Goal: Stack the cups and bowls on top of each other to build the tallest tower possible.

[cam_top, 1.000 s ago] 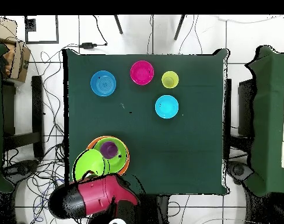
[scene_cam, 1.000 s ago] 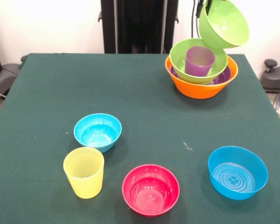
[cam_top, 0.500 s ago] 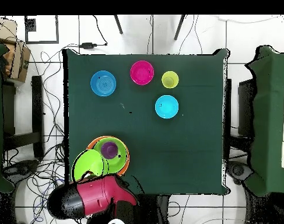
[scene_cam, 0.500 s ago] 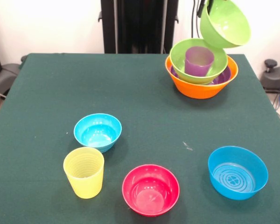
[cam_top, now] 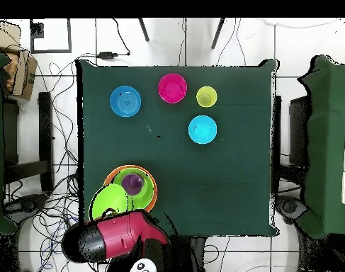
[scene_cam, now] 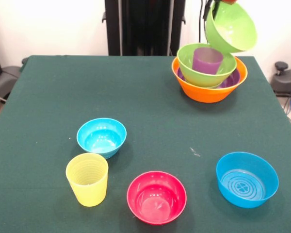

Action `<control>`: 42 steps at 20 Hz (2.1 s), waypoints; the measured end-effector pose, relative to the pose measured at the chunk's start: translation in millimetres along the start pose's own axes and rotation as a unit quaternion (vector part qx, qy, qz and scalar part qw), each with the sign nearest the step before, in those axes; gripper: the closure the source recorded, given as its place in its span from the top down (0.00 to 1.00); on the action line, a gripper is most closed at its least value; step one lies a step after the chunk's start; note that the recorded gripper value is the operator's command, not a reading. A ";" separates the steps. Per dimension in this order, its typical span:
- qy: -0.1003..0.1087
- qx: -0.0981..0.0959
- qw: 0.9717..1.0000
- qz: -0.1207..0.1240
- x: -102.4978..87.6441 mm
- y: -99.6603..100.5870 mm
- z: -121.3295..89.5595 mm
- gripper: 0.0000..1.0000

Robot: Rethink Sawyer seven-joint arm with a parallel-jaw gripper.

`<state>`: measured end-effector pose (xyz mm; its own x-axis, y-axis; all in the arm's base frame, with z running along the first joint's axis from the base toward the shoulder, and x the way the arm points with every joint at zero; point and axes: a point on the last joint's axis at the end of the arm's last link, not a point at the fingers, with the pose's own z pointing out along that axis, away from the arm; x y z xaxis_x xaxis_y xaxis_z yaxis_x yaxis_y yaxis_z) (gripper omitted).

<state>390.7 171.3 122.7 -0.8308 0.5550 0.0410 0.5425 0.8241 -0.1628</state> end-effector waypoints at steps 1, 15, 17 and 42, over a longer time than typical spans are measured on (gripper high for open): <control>0.002 0.001 1.000 0.002 -0.8 -1.0 1.7 0.00; 0.009 0.003 1.000 0.014 -8.7 -6.9 5.8 0.00; 0.008 0.002 1.000 0.018 -11.1 -7.3 4.4 0.00; 0.013 -0.001 0.997 0.072 -67.8 0.8 -48.8 0.00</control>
<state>453.5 139.9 167.9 -0.7404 0.6708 0.0436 0.6566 0.7355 -0.1669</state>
